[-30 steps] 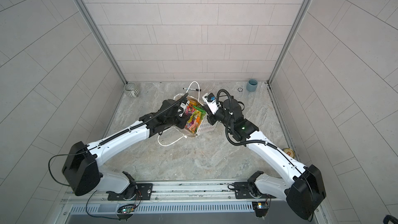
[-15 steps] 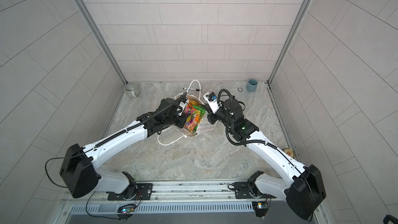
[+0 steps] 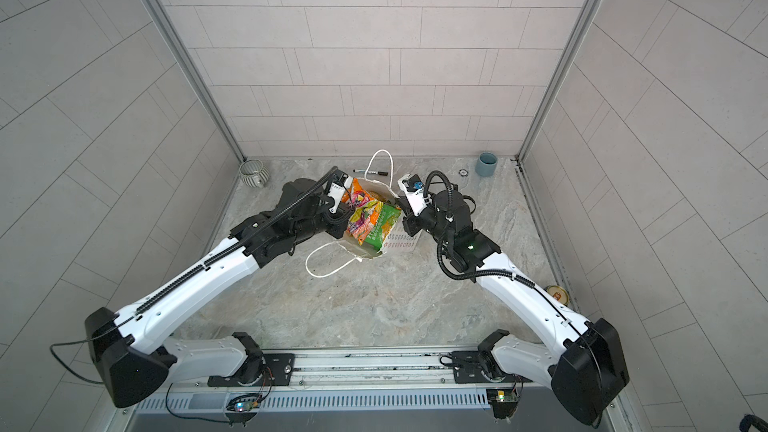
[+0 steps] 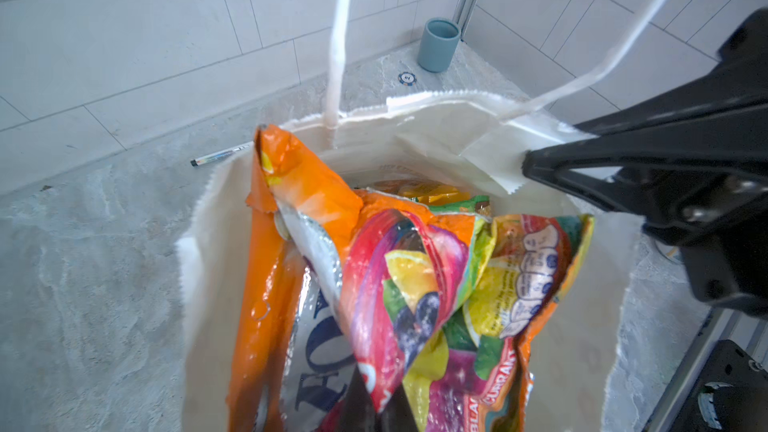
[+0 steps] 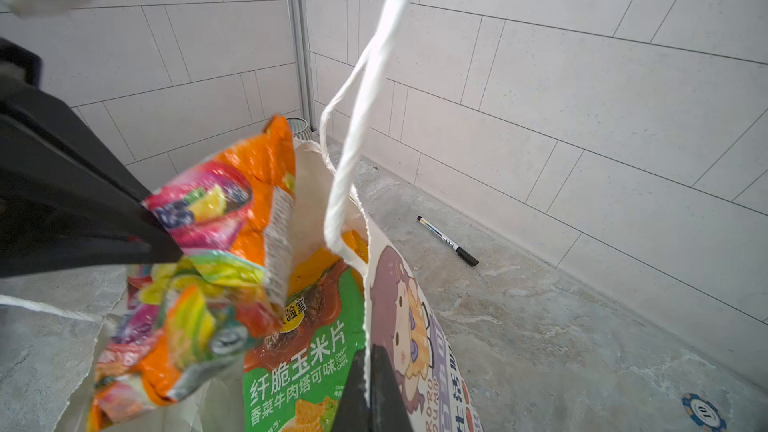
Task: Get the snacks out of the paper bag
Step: 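Grasp the FOX'S candy pack with the left gripper and lift it out, then carry the candy pack away from the bag and lower it onto the table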
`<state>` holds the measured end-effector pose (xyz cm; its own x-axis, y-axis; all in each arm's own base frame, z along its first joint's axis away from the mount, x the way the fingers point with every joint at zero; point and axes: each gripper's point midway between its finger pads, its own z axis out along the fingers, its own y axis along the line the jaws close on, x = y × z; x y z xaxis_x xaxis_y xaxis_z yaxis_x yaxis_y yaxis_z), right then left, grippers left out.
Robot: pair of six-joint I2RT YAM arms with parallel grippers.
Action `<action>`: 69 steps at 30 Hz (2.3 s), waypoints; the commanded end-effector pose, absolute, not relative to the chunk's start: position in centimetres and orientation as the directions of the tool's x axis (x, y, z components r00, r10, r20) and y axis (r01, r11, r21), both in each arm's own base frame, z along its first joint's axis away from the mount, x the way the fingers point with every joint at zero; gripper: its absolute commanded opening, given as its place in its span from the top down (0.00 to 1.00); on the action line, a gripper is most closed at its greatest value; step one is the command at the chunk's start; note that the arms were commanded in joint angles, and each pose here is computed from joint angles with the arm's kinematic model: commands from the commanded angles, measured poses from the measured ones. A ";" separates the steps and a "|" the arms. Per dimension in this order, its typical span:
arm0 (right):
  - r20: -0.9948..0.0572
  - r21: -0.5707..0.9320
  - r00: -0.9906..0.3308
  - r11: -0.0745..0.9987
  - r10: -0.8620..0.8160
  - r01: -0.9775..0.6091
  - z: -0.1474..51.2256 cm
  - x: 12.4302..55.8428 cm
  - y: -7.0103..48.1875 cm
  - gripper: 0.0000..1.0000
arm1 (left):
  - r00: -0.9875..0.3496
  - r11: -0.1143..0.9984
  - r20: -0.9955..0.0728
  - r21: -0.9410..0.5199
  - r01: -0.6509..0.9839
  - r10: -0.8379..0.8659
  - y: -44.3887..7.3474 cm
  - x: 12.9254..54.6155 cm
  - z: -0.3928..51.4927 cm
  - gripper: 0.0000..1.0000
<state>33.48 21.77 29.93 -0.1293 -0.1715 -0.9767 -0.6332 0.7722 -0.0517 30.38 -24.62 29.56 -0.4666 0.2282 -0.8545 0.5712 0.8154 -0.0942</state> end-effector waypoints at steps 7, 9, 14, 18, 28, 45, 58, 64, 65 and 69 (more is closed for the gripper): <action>-0.994 -0.046 -0.053 0.782 -0.101 -0.621 33.2 32.8 21.3 1.00 | -0.292 0.906 -0.953 -0.053 0.419 0.079 -19.8 31.4 40.7 1.00; -0.993 -0.046 -0.055 0.784 -0.102 -0.619 33.2 32.8 21.2 1.00 | -0.278 0.934 -0.959 -0.055 0.353 0.049 -17.7 32.5 42.0 1.00; -0.993 -0.049 -0.053 0.792 -0.102 -0.609 33.3 32.7 20.8 1.00 | -0.291 0.982 -0.957 -0.060 0.179 -0.005 -11.1 36.7 42.1 1.00; -0.994 -0.049 -0.052 0.792 -0.101 -0.609 33.5 32.6 20.8 1.00 | -0.350 0.994 -0.936 -0.057 0.088 -0.023 -6.1 40.0 38.8 1.00; -0.992 -0.060 -0.053 0.800 -0.114 -0.597 33.0 32.9 20.6 1.00 | -0.600 0.990 -0.795 -0.005 -0.137 -0.088 4.2 44.0 25.1 1.00; -0.988 -0.085 -0.050 0.796 -0.144 -0.600 31.9 33.5 21.0 1.00 | -0.840 0.992 -0.536 0.035 -0.119 -0.082 7.9 45.8 11.8 1.00; -0.987 -0.094 -0.048 0.800 -0.151 -0.592 31.8 33.6 20.8 1.00 | -0.854 0.987 -0.505 0.022 -0.156 -0.124 8.2 46.2 11.2 0.50; -0.988 -0.095 -0.042 0.803 -0.148 -0.588 32.0 33.5 20.7 1.00 | -0.872 0.990 -0.476 0.015 -0.140 -0.117 8.0 46.1 10.4 0.36; -0.988 -0.095 -0.042 0.805 -0.148 -0.586 31.9 33.5 20.6 1.00 | -0.880 0.990 -0.462 0.018 -0.139 -0.115 8.1 46.1 10.0 0.30; -0.988 -0.092 -0.047 0.805 -0.147 -0.587 31.7 33.5 20.7 1.00 | -0.911 0.991 -0.398 0.022 -0.130 -0.110 8.1 45.9 8.6 0.21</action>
